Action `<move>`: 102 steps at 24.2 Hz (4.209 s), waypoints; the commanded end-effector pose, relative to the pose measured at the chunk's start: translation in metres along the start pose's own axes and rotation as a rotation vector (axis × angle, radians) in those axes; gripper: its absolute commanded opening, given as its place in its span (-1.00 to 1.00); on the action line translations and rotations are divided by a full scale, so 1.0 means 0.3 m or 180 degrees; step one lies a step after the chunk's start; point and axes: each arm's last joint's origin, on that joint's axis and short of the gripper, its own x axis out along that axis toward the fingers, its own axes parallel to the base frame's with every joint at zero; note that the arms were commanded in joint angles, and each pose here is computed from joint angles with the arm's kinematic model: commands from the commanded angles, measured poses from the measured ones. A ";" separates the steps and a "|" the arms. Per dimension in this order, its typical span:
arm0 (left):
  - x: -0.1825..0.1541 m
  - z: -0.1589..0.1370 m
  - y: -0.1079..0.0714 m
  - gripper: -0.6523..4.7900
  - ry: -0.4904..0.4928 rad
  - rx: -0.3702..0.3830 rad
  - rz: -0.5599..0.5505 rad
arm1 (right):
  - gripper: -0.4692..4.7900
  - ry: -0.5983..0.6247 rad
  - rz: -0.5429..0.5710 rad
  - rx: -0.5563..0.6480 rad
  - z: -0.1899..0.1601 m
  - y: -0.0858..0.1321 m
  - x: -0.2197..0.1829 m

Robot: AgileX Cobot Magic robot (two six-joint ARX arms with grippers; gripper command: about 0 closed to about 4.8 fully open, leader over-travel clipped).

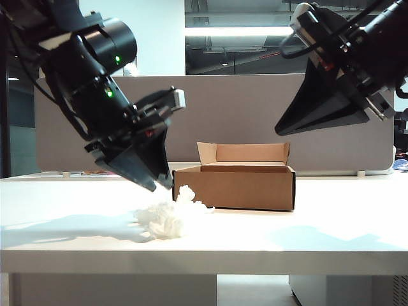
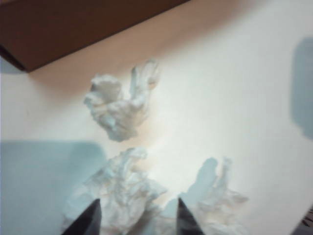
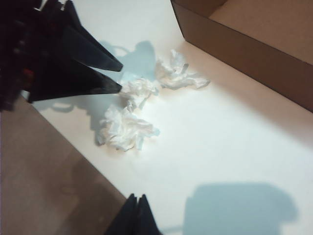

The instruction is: Pick up all the paper balls on the table and put them in the paper box.

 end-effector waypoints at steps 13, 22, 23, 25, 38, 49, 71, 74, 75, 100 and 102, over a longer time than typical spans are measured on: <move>0.091 -0.019 0.022 -0.24 0.0106 0.0001 0.0061 | -0.84 -0.0066 -0.0041 -0.0037 0.011 0.002 -0.003; 0.030 0.049 0.026 -0.78 -0.0159 0.0075 0.0468 | -0.84 -0.0045 -0.0043 -0.0028 0.009 0.002 -0.003; 0.015 0.067 0.024 -0.78 -0.0229 0.0091 0.0482 | -0.84 -0.0039 -0.0044 -0.0026 0.008 0.002 -0.003; -0.031 0.135 0.020 -0.78 -0.0536 0.0156 0.0532 | -0.84 -0.0022 -0.0048 -0.0019 0.006 0.001 -0.003; 0.065 0.299 0.069 -0.62 -0.1724 0.0433 0.0630 | -0.84 -0.0010 -0.0048 -0.0015 0.005 0.001 -0.003; 0.032 0.286 0.046 0.66 -0.1184 0.0299 0.0551 | -0.84 0.0005 -0.0052 -0.0008 0.003 0.001 -0.003; 0.134 0.135 0.040 0.59 0.0161 -0.0438 0.0063 | -0.84 0.0022 -0.0053 -0.0002 0.001 0.001 -0.003; 0.148 0.131 0.033 0.48 0.0186 -0.0432 -0.0015 | -0.84 0.0022 -0.0053 -0.0002 0.001 0.001 -0.003; 0.151 0.131 0.028 0.40 0.0192 -0.0420 -0.0010 | -0.84 0.0022 -0.0053 -0.0002 0.001 0.001 -0.003; 0.018 0.210 -0.047 -0.78 -0.0264 -0.0052 0.0070 | -0.84 0.0029 -0.0034 -0.0001 0.001 0.001 -0.003; -0.015 0.241 -0.053 -0.78 -0.0541 0.0017 0.0104 | -0.84 0.0029 -0.0034 -0.0001 0.001 0.001 -0.003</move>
